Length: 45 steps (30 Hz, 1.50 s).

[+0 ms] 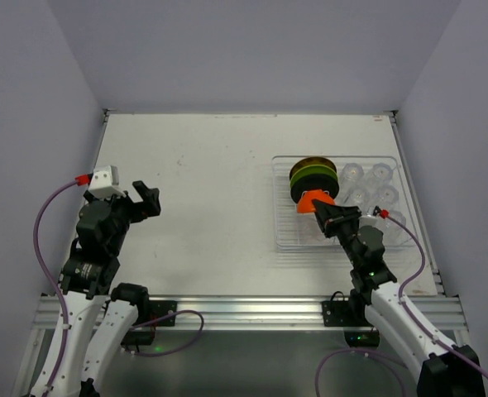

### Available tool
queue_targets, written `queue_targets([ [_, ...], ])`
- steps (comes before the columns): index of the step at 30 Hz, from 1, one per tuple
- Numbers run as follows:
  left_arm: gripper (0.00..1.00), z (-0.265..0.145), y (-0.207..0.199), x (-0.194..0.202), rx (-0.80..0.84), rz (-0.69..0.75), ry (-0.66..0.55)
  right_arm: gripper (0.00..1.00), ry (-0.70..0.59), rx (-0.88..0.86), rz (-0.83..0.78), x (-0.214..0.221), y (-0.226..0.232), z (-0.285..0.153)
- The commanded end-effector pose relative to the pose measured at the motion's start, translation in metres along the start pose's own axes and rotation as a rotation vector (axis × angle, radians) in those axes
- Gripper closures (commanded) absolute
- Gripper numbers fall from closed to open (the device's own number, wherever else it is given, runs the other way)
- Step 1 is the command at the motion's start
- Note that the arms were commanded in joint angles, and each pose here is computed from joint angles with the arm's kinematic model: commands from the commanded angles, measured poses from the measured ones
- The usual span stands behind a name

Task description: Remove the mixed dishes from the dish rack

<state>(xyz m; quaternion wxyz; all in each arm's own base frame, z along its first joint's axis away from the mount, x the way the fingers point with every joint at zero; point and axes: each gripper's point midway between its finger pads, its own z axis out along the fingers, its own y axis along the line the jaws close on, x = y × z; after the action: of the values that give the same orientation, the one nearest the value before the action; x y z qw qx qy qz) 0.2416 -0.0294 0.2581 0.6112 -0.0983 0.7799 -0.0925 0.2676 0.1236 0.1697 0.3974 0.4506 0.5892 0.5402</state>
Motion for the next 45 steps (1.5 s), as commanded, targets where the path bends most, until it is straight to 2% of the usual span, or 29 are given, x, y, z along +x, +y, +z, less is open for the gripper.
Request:
queue_targets([
  [1,0.0,-0.001,-0.002,-0.006,0.006,-0.001,-0.028,1.0,0.046,-0.176,-0.074,0.009,0.055,-0.004],
  [11,0.0,-0.001,0.0,-0.007,-0.003,-0.002,-0.03,1.0,0.081,-0.262,-0.19,0.018,0.069,-0.008],
  [23,0.0,-0.002,0.007,-0.017,-0.065,-0.008,-0.025,1.0,0.178,-0.409,-0.671,0.043,0.107,-0.025],
  [26,0.0,-0.002,-0.002,-0.027,-0.04,-0.021,-0.021,1.0,0.154,-0.347,-0.765,0.036,0.101,-0.022],
  [31,0.0,-0.006,-0.033,-0.054,0.088,-0.064,-0.038,1.0,0.206,-0.319,-0.878,0.04,0.101,-0.021],
  [36,0.0,0.003,-0.058,-0.07,0.177,-0.068,0.002,1.0,0.271,-0.315,-0.999,0.049,0.102,-0.024],
  [39,0.0,0.018,-0.083,-0.068,0.279,-0.065,0.089,1.0,0.316,-0.298,-1.118,0.059,0.101,-0.025],
  [44,0.0,0.049,-0.131,-0.037,0.394,-0.03,0.277,1.0,0.355,-0.316,-1.277,0.082,0.105,-0.031],
  [45,0.0,0.048,-0.146,-0.044,0.418,-0.02,0.269,1.0,0.372,-0.309,-1.298,0.085,0.102,-0.031],
])
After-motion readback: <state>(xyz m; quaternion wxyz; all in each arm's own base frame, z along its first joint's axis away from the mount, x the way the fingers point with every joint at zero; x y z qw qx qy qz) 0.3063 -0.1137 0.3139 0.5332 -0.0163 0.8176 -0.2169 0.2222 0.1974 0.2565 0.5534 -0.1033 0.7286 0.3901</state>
